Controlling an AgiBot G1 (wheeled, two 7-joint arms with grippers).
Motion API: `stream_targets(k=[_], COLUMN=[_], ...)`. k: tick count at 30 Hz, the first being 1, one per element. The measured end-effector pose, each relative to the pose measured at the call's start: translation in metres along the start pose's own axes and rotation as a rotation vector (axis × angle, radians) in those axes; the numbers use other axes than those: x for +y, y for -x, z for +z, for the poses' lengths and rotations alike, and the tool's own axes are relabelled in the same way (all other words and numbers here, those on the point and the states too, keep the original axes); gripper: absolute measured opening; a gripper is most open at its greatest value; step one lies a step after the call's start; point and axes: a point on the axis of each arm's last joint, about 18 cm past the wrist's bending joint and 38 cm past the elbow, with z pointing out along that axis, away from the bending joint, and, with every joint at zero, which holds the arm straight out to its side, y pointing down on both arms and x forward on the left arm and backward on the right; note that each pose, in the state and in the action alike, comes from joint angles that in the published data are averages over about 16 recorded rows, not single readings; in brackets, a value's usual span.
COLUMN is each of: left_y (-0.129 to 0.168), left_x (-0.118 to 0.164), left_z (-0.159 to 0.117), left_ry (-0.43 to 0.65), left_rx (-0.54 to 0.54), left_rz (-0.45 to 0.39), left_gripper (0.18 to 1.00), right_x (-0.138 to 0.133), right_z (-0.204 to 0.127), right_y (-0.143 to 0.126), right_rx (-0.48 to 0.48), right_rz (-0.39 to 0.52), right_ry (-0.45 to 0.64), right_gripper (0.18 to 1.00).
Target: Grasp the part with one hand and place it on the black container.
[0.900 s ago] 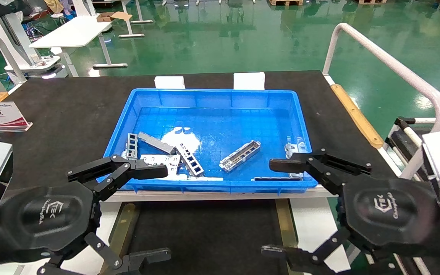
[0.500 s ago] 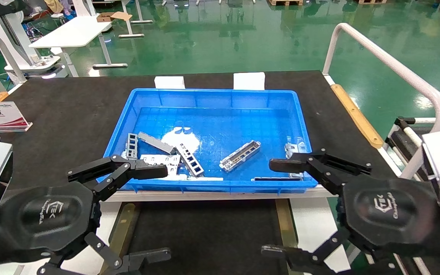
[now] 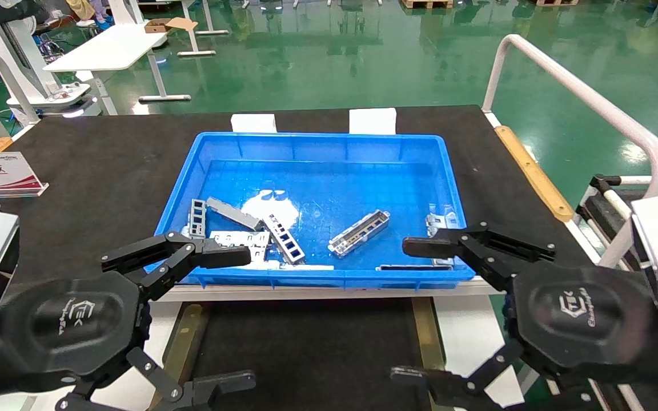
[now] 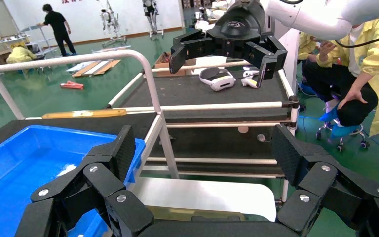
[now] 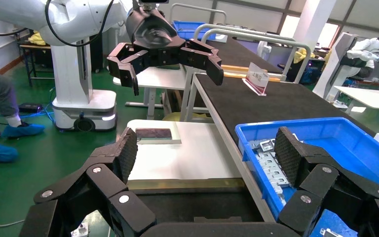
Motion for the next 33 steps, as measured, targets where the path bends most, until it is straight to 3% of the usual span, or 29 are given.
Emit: stream_targets(k=[17,33], left_y=[0.024,0.125], left_x=[0.011,0.059], left_z=[0.02,0.105], left_ry=[0.024,0.142], left_rx=[-0.053,-0.237], left_rz=[0.015,-0.011], left_gripper=[1.001,1.001], right_x=[0.0,0.0], right_z=[0.0,0.0], right_y=[0.0,0.0], right_rx=[0.0,0.0], right_rz=[0.0,0.0], right_ry=[0.0,0.0], right_gripper=[1.001,1.001])
